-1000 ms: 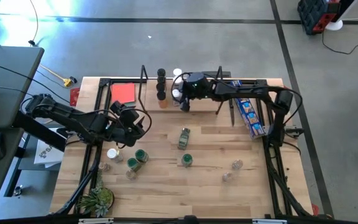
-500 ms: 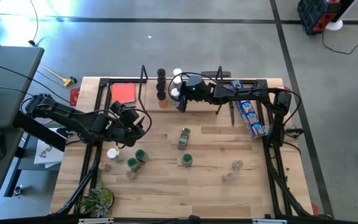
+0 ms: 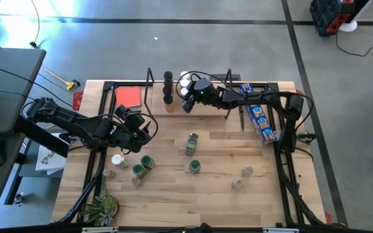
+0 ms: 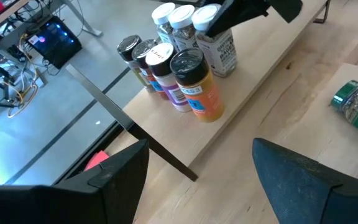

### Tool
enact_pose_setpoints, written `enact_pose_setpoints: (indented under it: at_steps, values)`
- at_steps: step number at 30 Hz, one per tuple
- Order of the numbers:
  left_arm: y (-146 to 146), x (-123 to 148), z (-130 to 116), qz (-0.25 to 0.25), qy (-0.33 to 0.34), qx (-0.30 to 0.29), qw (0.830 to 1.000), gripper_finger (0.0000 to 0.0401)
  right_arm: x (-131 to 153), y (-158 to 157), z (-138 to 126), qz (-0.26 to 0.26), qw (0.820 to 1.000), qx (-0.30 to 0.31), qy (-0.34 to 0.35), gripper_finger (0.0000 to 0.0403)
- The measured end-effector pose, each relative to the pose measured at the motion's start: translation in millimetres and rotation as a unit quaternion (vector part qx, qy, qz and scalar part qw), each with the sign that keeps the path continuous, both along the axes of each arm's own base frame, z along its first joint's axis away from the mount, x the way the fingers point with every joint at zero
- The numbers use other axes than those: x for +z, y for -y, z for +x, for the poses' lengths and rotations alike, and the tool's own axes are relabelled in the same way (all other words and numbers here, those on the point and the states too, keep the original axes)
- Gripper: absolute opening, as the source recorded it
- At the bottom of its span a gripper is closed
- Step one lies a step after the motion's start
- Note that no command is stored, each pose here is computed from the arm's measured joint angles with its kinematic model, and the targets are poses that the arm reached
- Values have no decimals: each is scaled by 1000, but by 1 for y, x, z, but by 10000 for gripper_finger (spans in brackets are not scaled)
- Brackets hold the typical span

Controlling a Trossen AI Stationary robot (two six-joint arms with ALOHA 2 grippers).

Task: Shelf spices
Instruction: Put the white seasoning bottle on the shelf aligned with the other white seasoning bottles

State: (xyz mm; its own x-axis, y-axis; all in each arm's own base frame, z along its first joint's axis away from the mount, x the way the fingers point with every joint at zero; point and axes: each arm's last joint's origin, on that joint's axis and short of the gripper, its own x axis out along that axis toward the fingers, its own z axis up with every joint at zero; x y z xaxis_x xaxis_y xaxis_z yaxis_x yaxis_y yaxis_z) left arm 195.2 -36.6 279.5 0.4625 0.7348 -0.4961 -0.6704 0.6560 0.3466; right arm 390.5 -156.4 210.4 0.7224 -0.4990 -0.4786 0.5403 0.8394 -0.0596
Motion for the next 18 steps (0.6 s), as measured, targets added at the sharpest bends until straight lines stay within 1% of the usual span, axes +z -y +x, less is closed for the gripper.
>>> enact_pose_setpoints:
  at_steps: [6,18]
  values:
    - [0,0,0,-1,2,0,1000,280,0,0,0,3,1000,0,0,224]
    - [0,1,1,-3,9,0,1000,280,3,0,1,-4,1000,1,9,232]
